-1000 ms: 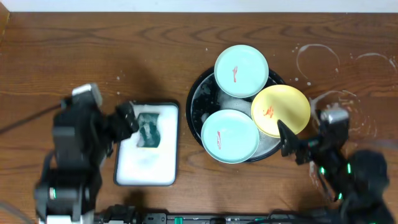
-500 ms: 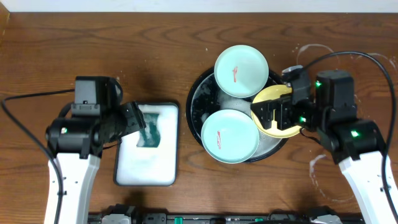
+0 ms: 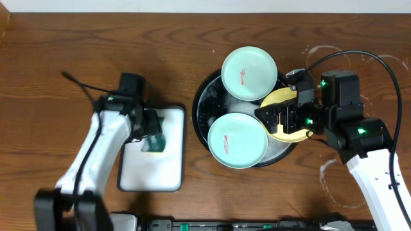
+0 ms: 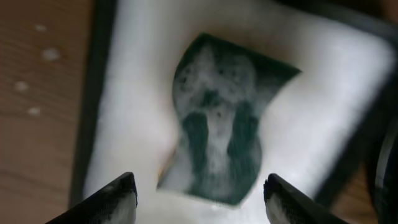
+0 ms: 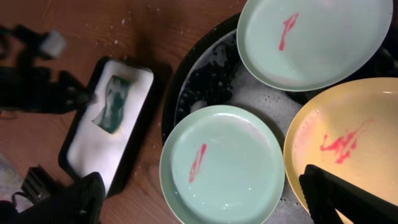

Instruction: Clean dirty plates on tray and stack at the side

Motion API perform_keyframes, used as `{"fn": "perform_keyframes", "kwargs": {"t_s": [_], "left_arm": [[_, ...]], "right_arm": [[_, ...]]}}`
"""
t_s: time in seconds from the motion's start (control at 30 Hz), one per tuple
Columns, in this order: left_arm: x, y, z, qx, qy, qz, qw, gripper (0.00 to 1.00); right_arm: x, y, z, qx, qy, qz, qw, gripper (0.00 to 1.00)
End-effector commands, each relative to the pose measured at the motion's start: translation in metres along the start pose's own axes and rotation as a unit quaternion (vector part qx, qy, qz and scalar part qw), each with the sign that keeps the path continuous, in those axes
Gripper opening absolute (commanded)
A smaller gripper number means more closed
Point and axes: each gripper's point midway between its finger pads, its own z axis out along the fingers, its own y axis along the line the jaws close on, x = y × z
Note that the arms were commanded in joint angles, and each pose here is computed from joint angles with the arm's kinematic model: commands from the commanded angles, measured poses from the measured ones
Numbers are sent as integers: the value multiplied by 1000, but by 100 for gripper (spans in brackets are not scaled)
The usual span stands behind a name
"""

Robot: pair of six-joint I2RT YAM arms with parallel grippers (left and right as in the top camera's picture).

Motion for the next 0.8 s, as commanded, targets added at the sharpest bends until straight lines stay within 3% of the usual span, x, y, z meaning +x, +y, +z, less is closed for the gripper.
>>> {"fn": "perform_keyframes", "kwargs": {"t_s": [0.0,0.17,0.27,0.4,0.6,0.63,0.7,0.77], "left_arm": [[2,-1,30,-13,34,3,999,66],[6,-6,65,-22,68,28,997,55],[9,-6,83,-39,82,46,995,42],[13,3,97,-63,98,47,992,8],[5,1,69,-63,99,45,992,9],[2,0,60,-62,95,45,992,15],[-4,-3,41,-57,83,44,994,43],[-11,-5,25,-50,64,44,996,54]], "right_arm": [[-8,2,-6,-5,-12,5,1000,99],[-9,2,-6,-6,-14,4,1000,99],[-9,2,-6,-6,-14,4,1000,99],[-9,2,-6,-6,-14,4,1000,99],[-9,2,-6,-5,-13,4,1000,99],[-9,2,-6,-6,-14,4,1000,99],[-9,2,-6,-6,-15,4,1000,99],[-10,2,-6,-6,-15,3,1000,99]]}}
